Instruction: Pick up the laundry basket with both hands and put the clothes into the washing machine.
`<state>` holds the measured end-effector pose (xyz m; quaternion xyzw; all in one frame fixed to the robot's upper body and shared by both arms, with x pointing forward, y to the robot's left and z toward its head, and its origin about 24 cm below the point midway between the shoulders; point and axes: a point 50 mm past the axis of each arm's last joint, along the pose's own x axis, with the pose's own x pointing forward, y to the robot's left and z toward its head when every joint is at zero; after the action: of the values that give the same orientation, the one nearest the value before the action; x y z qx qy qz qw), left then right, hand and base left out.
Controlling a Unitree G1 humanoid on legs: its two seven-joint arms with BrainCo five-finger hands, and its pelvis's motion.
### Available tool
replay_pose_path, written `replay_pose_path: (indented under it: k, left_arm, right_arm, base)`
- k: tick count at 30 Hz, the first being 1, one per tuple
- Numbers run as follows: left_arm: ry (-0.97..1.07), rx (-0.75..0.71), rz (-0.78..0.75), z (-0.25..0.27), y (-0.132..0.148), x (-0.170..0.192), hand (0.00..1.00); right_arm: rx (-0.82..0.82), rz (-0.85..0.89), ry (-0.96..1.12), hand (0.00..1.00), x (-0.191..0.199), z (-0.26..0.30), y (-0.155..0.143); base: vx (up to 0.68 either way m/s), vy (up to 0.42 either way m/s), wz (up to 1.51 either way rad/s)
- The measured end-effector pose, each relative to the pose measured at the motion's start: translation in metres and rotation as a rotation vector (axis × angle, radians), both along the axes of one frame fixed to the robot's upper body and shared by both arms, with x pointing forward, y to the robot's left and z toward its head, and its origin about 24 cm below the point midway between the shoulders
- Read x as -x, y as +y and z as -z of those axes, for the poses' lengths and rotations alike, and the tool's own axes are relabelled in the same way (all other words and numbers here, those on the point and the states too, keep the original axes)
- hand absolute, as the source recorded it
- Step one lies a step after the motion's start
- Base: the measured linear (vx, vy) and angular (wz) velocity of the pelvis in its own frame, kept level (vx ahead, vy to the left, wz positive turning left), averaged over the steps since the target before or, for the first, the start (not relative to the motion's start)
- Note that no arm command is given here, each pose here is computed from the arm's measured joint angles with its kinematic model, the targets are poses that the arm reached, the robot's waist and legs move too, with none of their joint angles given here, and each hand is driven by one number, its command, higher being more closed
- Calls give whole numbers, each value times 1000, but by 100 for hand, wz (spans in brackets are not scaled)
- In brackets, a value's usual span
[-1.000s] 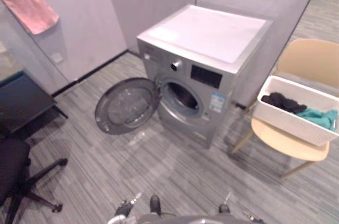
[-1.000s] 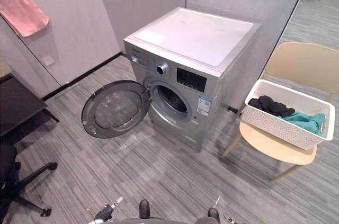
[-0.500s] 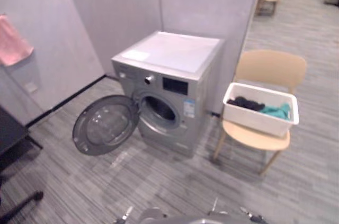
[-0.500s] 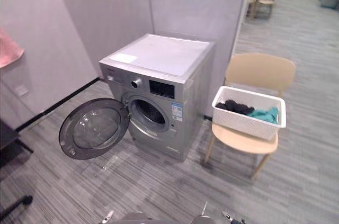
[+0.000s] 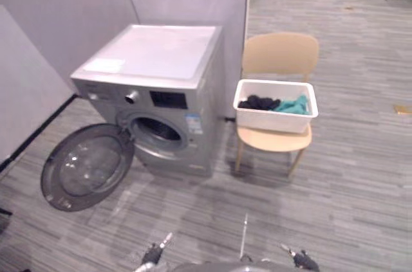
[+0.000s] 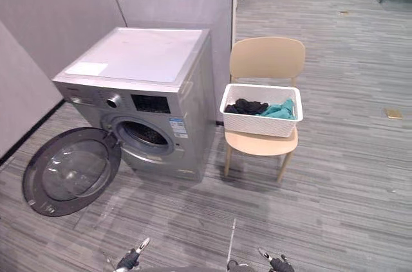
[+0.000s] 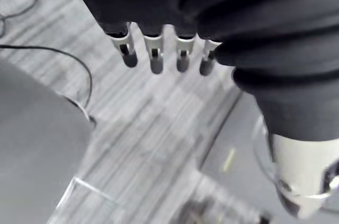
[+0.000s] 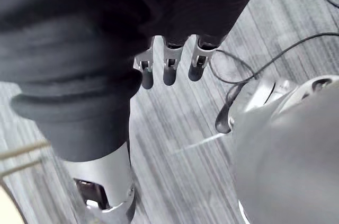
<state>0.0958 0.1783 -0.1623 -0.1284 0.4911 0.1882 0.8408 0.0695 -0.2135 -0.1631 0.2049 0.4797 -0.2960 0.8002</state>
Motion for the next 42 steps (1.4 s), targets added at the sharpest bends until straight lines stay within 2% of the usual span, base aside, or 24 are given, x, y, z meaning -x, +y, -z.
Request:
replay_pose_path:
  k: [4, 9, 11, 18, 20, 21, 28, 33, 37, 42]
  left_arm:
    - [-40, -24, 11, -5, 9, -12, 0]
    - [-53, 25, 11, -5, -8, -25, 0]
    - [-71, 62, 46, -6, -25, -35, 0]
    - [-67, 58, -17, -6, -20, -33, 0]
    - [-75, 57, -44, -6, -16, -31, 0]
    - [-88, 54, -51, -8, -14, -33, 0]
    - [-72, 45, -45, -5, -12, -24, 0]
    - [-12, 2, -67, -1, 9, -9, 0]
    - [39, -6, -36, 3, 12, 1, 0]
    - [46, -33, 77, 2, 11, -3, 0]
  right_arm:
    - [-29, -16, -34, 0, -13, -1, 12]
    - [-39, -38, -22, 0, -11, 1, 16]
    - [-39, 3, -18, 0, -9, 1, 11]
    - [-79, 192, 17, 0, 10, 6, 10]
    - [-72, 179, 26, 0, 13, 6, 9]
    - [-55, 117, 21, 0, 5, 5, 9]
    - [-32, 47, -32, 0, -25, -1, 6]
    - [-48, -8, -39, 0, -33, -1, 16]
    - [-51, -24, -30, 0, -28, 0, 16]
    - [-15, -121, -84, 0, -35, -6, 14]
  base:
    - [150, -78, -132]
    - [342, -216, -74]
    - [308, -206, -43]
    - [180, -162, 24]
    - [126, -120, 17]
    - [147, -76, 7]
    - [127, 69, 4]
    - [212, 146, 4]
    - [185, 133, 13]
    - [188, 78, 26]
